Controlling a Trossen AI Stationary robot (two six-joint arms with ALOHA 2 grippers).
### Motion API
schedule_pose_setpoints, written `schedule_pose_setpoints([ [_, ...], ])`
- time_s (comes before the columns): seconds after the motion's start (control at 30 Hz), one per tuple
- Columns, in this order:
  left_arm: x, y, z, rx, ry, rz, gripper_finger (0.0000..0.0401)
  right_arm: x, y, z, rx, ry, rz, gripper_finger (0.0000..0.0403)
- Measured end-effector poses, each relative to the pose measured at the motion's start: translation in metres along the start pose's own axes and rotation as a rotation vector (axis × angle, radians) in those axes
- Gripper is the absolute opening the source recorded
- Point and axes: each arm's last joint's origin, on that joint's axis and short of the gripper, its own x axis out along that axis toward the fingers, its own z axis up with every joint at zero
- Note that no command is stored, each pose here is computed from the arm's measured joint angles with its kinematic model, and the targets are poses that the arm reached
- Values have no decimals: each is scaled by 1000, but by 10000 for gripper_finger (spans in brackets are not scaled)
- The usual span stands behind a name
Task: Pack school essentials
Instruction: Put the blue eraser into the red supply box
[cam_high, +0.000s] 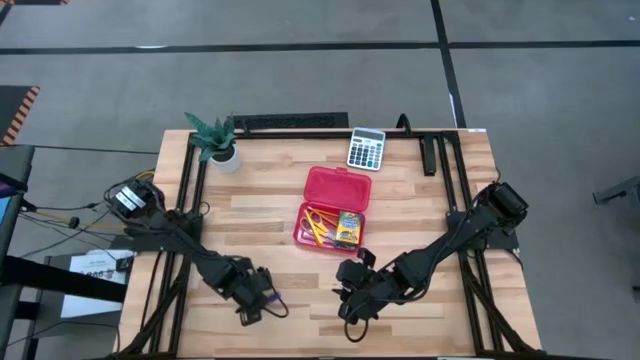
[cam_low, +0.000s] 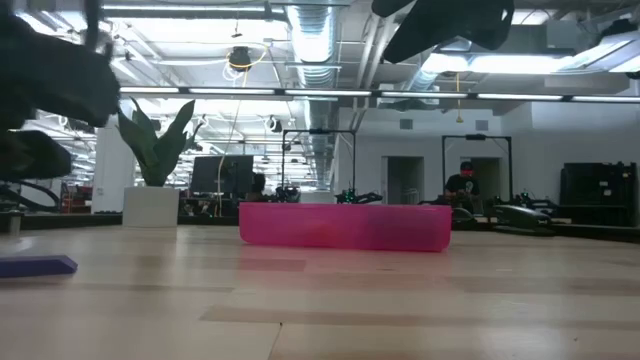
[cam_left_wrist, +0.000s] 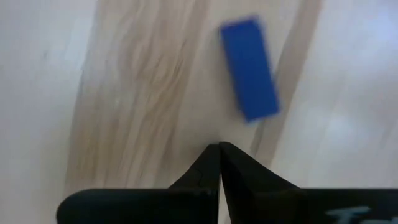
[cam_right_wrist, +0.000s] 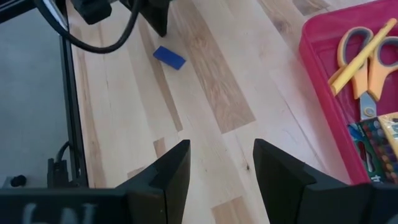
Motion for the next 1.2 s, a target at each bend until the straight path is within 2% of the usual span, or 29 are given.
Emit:
schedule_pose_setpoints([
  [0.07,2,1,10,13,-26,-46,0,0,0,0,8,1,0,182],
  [0.2,9,-2,45,14,-255,-159,0,0,0,-1,18,4,-2,182],
  [0.27,15,-2,62,-5,-319,-241,0,0,0,-1,18,4,-2,182],
  [0.33,28,-1,76,-22,-313,-297,0,0,0,-1,38,4,-2,182],
  [0.47,38,-6,106,11,-350,-319,0,-3,3,-5,54,10,5,182],
  [0.6,24,-12,123,72,-346,-325,0,-8,9,-13,33,21,18,182],
  [0.7,-7,-14,124,85,-334,-292,0,-10,12,-18,19,14,13,182],
  [0.83,-43,-7,97,145,-274,-87,0,-12,13,-20,8,-2,-3,182],
  [0.93,-60,-12,68,271,-241,-13,0,-12,12,-20,2,-6,-15,182],
  [1.03,-59,-16,43,310,-249,-28,0,-12,11,-20,-7,-3,-24,182],
  [1.2,-35,-13,30,277,-307,-87,0,-12,11,-20,-8,-6,-27,182],
])
